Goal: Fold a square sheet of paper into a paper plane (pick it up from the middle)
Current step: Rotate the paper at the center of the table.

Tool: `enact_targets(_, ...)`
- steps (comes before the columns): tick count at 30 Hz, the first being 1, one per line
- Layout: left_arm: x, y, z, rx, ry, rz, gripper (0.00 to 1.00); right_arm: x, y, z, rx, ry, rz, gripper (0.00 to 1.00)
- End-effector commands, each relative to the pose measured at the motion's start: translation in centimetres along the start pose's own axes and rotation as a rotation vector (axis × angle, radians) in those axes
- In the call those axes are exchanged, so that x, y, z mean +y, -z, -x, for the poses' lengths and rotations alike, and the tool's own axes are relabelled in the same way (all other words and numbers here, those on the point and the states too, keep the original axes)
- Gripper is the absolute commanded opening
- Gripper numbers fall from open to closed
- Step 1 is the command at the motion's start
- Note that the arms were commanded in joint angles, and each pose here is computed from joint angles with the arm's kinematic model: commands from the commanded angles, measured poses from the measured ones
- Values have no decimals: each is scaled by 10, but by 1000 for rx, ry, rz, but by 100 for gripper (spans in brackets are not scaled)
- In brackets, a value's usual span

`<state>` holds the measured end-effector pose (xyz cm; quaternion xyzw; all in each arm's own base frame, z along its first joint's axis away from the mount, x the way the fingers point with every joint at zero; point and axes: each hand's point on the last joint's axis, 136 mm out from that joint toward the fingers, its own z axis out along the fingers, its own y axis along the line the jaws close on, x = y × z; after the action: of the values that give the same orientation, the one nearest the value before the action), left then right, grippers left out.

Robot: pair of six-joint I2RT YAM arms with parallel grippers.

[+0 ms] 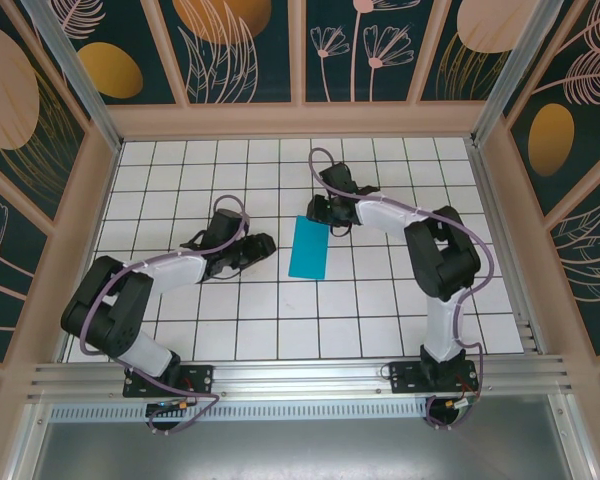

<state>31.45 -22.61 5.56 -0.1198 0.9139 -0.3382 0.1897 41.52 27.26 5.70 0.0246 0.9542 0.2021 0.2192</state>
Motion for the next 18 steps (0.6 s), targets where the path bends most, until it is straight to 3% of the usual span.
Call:
enact_targets(1, -21, -7, -5, 34, -4, -49, 56, 0, -13, -4, 28, -10, -11, 39)
enact_targets(8, -31, -20, -24, 104, 5, -66, 57, -23, -28, -2, 60, -64, 3, 39)
enact_targets(18, -33, -30, -46, 186, 9, -48, 57, -66, -38, -32, 125, -150, -66, 40)
